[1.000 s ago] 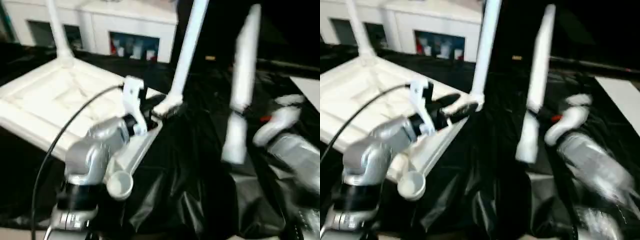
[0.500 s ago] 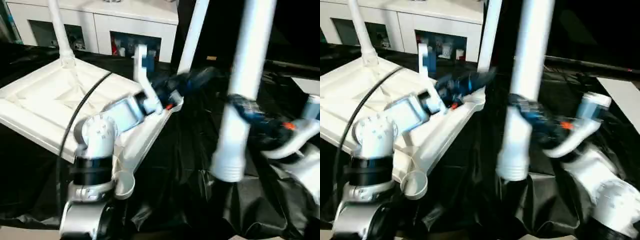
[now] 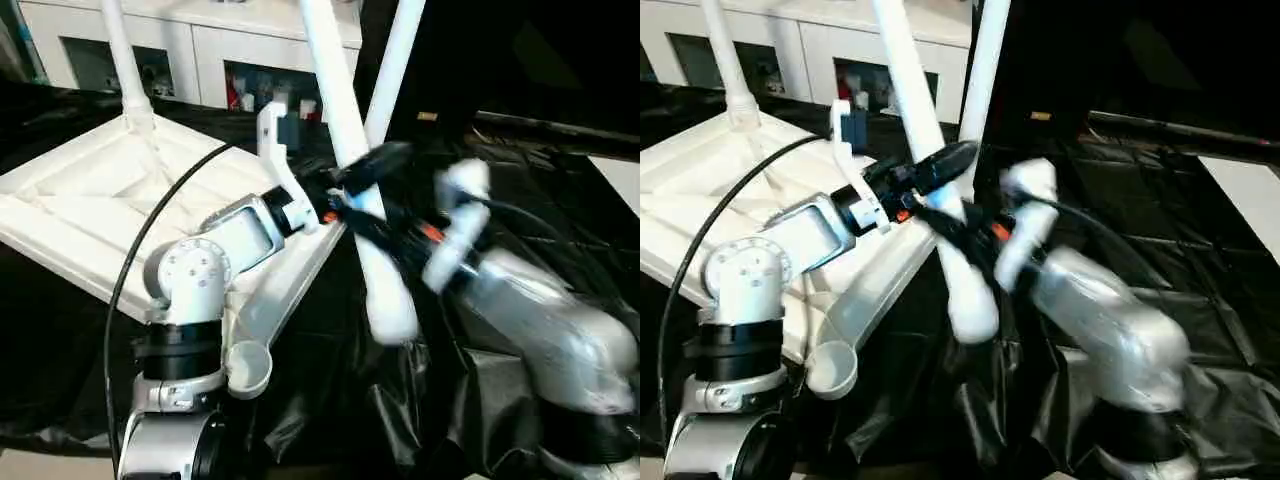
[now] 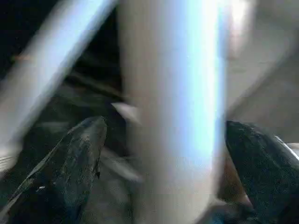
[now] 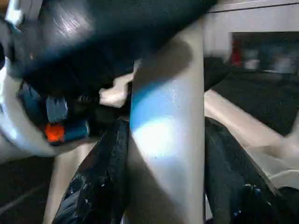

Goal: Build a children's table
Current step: Pick table leg

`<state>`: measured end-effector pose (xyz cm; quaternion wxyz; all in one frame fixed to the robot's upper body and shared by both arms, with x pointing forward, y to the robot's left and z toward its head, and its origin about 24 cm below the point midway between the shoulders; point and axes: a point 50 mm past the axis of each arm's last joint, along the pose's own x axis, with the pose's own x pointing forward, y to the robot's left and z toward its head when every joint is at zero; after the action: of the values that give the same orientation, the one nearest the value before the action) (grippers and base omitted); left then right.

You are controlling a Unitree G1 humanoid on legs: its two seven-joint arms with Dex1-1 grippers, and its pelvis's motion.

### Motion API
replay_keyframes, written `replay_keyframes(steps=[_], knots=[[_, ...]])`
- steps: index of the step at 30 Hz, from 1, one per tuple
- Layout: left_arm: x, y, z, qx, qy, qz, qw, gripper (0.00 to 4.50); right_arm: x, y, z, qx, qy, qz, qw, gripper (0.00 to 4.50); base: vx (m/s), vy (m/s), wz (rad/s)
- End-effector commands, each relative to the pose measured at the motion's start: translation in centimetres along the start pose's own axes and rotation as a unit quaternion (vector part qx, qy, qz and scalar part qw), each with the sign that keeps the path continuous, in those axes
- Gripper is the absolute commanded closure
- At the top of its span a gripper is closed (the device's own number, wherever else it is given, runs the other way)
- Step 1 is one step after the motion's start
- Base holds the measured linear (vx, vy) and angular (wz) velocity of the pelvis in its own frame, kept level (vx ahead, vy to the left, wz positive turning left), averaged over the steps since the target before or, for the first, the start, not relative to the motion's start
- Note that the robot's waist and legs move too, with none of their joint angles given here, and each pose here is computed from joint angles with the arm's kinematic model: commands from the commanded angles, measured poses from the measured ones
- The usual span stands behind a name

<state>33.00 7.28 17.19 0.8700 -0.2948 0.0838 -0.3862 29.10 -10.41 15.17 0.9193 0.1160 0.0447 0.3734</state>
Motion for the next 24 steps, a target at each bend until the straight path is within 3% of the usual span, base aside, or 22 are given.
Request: replay_keyframes(steps=[1,5,7,10,18,19,20,22,24], knots=[[0.2,0.7,0.6,0.011,-0.015,0.055,0.998,0.34,0.4,-0.5,0.3,-0.047,-0.001,-0.042,0.998,2.75,0.0,0.0,0.0],[-0.3,1.5,0.6,-0.008,-0.038,0.103,0.994,0.76,1.8,0.4,-0.5,-0.108,0.022,-0.054,0.992,2.75,0.0,0.0,0.0],[-0.4,1.3,0.5,-0.009,-0.044,0.094,0.995,0.78,2.2,1.0,-0.8,-0.111,0.028,-0.042,0.992,2.75,0.0,0.0,0.0],[-0.4,1.2,0.5,-0.009,-0.047,0.089,0.995,1.18,2.5,1.2,-1.0,-0.118,0.028,-0.042,0.992,2.75,0.0,0.0,0.0],[-0.6,1.2,0.8,-0.018,-0.059,0.092,0.994,1.69,2.8,1.1,-1.0,-0.142,0.027,-0.051,0.988,2.75,0.0,0.0,0.0],[-0.5,1.1,0.9,-0.019,-0.062,0.09,0.994,2.0,2.8,1.0,-0.9,-0.146,0.026,-0.053,0.988,2.75,0.0,0.0,0.0],[-0.5,1.1,0.9,-0.019,-0.064,0.086,0.994,2.0,2.7,1.0,-0.9,-0.145,0.023,-0.052,0.988,2.75,0.0,0.0,0.0],[-0.6,1.0,1.1,-0.014,-0.065,0.076,0.995,2.04,2.7,1.1,-0.9,-0.125,0.014,-0.039,0.991,2.19,0.0,0.0,0.0],[-0.7,1.0,1.7,0.004,-0.066,0.047,0.997,2.15,2.5,1.2,-0.7,-0.084,0.006,-0.014,0.996,2.05,0.0,0.0,0.0]])
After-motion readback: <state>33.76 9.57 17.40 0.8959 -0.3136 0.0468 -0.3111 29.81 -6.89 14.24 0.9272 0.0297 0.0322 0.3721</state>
